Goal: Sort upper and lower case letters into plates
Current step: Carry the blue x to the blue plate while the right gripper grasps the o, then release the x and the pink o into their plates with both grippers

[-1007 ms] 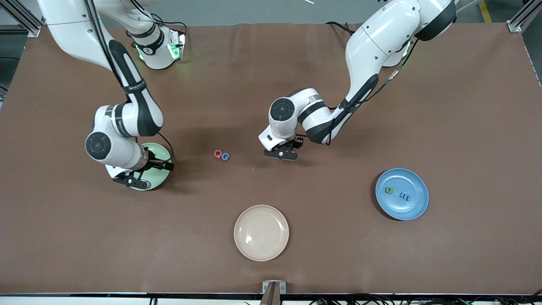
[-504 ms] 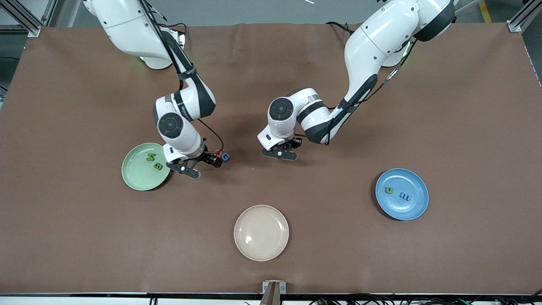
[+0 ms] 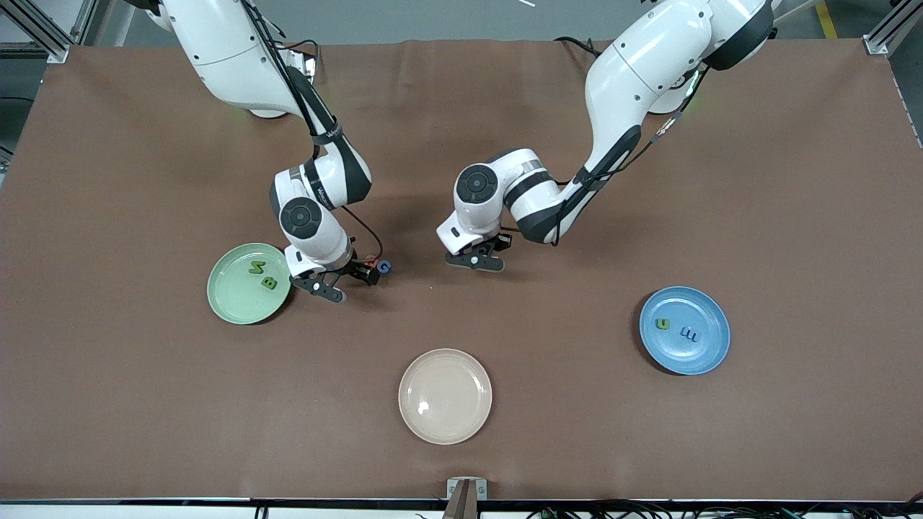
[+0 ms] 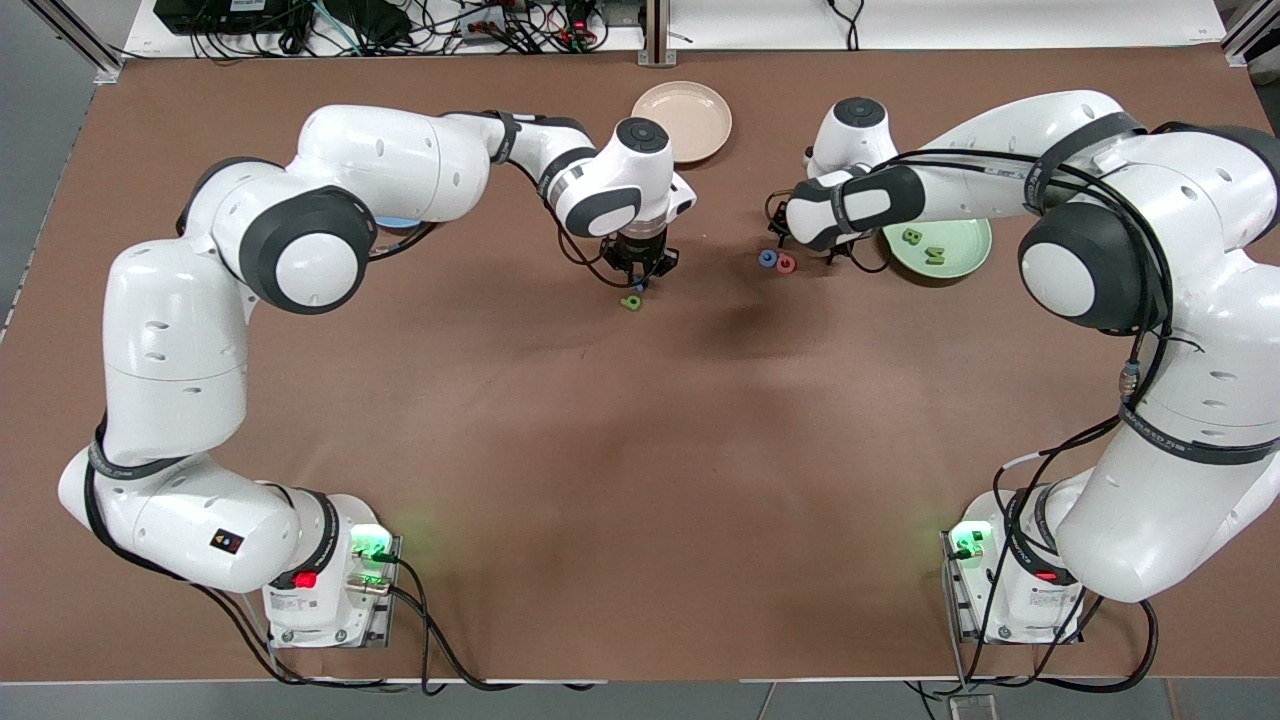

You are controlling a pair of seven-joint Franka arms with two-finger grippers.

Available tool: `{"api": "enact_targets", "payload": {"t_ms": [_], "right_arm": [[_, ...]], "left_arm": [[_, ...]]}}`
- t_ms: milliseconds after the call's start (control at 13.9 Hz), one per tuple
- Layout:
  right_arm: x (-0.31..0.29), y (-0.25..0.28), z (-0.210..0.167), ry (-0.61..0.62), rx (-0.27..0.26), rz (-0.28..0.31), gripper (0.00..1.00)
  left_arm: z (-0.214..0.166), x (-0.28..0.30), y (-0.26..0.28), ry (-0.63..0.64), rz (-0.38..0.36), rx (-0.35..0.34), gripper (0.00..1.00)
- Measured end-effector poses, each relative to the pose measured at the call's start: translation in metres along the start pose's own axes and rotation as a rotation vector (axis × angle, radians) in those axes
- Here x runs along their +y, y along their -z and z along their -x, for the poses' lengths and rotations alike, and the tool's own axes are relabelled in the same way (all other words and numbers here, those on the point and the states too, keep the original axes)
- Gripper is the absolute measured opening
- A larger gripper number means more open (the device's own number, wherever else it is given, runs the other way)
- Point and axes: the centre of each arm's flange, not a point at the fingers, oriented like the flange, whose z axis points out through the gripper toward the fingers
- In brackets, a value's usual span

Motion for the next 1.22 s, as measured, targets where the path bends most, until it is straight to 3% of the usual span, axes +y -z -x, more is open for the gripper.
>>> {"api": "enact_targets", "payload": {"t_ms": [288, 576, 719, 791, 935, 1151, 1223], "right_arm": [[-0.017, 0.000, 0.028, -0.023, -0.003, 0.004, 1.00], [-0.025, 0.000, 0.041, -0.025, -0.004, 0.006, 1.00], [-0.025, 0.002, 0.041, -0.025, -0.003, 0.003, 0.90], [-0.024, 0.003, 0.042, -0.025, -0.004, 0.004, 0.90], [-0.023, 0.007, 0.043, -0.024, -0.004, 0.002, 0.74], [-0.020, 0.013, 0.043, -0.015, -0.008, 0.005, 0.36], [-0.017, 0.013, 0.040, -0.014, -0.008, 0.007, 0.36]], "left_arm": [[-0.039, -0.031, 0.029, 0.074, -0.021, 0.016, 0.25], [-0.097, -0.109, 0.076, 0.167, -0.033, 0.049, 0.25], [-0.119, -0.157, 0.089, 0.173, -0.032, 0.062, 0.25], [-0.128, -0.183, 0.093, 0.176, -0.031, 0.066, 0.25], [-0.142, -0.230, 0.097, 0.191, -0.031, 0.068, 0.25], [-0.151, -0.289, 0.090, 0.190, -0.041, 0.042, 0.25], [-0.151, -0.310, 0.084, 0.188, -0.046, 0.024, 0.25]]}}
